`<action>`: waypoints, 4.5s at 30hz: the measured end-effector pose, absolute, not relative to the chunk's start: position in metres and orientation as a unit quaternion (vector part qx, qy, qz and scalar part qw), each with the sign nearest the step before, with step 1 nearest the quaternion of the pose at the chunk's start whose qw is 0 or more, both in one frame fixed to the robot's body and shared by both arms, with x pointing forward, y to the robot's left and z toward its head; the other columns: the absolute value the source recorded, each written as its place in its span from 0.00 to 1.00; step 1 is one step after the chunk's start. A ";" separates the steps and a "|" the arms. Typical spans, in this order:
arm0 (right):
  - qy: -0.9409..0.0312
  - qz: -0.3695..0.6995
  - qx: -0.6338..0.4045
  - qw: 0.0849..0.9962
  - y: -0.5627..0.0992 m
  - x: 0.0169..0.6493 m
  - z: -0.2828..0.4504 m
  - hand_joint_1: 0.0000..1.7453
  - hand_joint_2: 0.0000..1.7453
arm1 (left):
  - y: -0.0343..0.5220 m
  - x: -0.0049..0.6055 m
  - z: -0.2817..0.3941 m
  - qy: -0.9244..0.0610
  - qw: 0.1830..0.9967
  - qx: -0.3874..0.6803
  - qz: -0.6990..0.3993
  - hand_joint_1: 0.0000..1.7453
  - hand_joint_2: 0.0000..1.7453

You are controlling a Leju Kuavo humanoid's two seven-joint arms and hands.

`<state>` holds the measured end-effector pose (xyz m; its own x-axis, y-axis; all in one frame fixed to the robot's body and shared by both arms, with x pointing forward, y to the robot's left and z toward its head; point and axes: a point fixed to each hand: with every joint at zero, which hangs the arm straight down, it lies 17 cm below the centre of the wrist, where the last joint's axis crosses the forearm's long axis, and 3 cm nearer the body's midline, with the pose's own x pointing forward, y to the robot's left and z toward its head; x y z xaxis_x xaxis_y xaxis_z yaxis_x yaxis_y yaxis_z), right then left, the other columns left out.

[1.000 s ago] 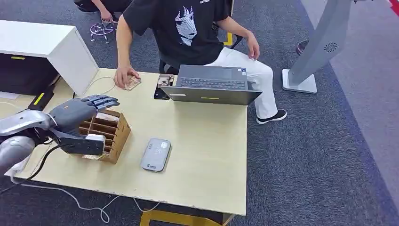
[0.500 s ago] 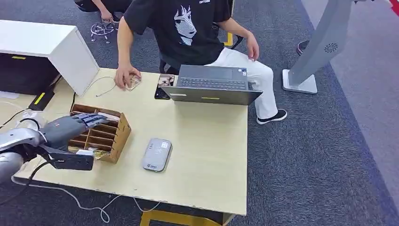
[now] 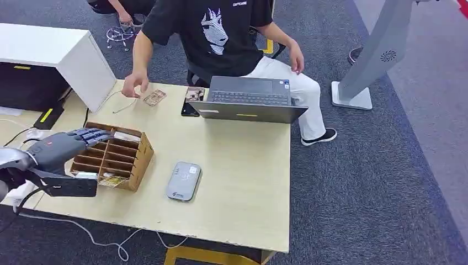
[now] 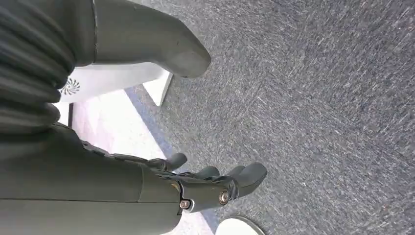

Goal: Pass the card to the sensor for recognition and then transmit it.

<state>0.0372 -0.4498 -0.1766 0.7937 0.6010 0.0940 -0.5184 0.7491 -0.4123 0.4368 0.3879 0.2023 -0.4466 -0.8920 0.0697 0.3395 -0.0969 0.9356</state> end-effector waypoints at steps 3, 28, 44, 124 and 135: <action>-0.111 0.301 -0.187 0.928 -0.450 0.038 -0.176 0.00 1.00 | 0.390 0.438 0.205 -0.491 0.445 0.281 -0.694 0.00 1.00; -0.106 0.276 -0.184 0.938 -0.448 0.028 -0.174 0.00 1.00 | 0.365 0.506 0.214 -0.521 0.424 0.367 -0.643 0.00 1.00; -0.105 0.274 -0.182 0.939 -0.446 0.025 -0.173 0.00 1.00 | 0.362 0.507 0.206 -0.525 0.432 0.356 -0.642 0.00 1.00; -0.112 0.265 -0.184 0.940 -0.458 0.040 -0.169 0.00 1.00 | 0.359 0.539 0.142 -0.513 0.481 0.358 -0.615 0.00 1.00; -0.116 0.263 -0.183 0.940 -0.458 0.042 -0.169 0.00 1.00 | 0.341 0.554 0.144 -0.531 0.476 0.360 -0.602 0.00 1.00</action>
<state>0.0416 -0.4579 -0.1693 0.8347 0.5371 0.1217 -0.4524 0.7947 -0.4047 0.5542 0.3408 0.1443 -0.2873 -0.9551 0.0725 0.1915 0.0169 0.9813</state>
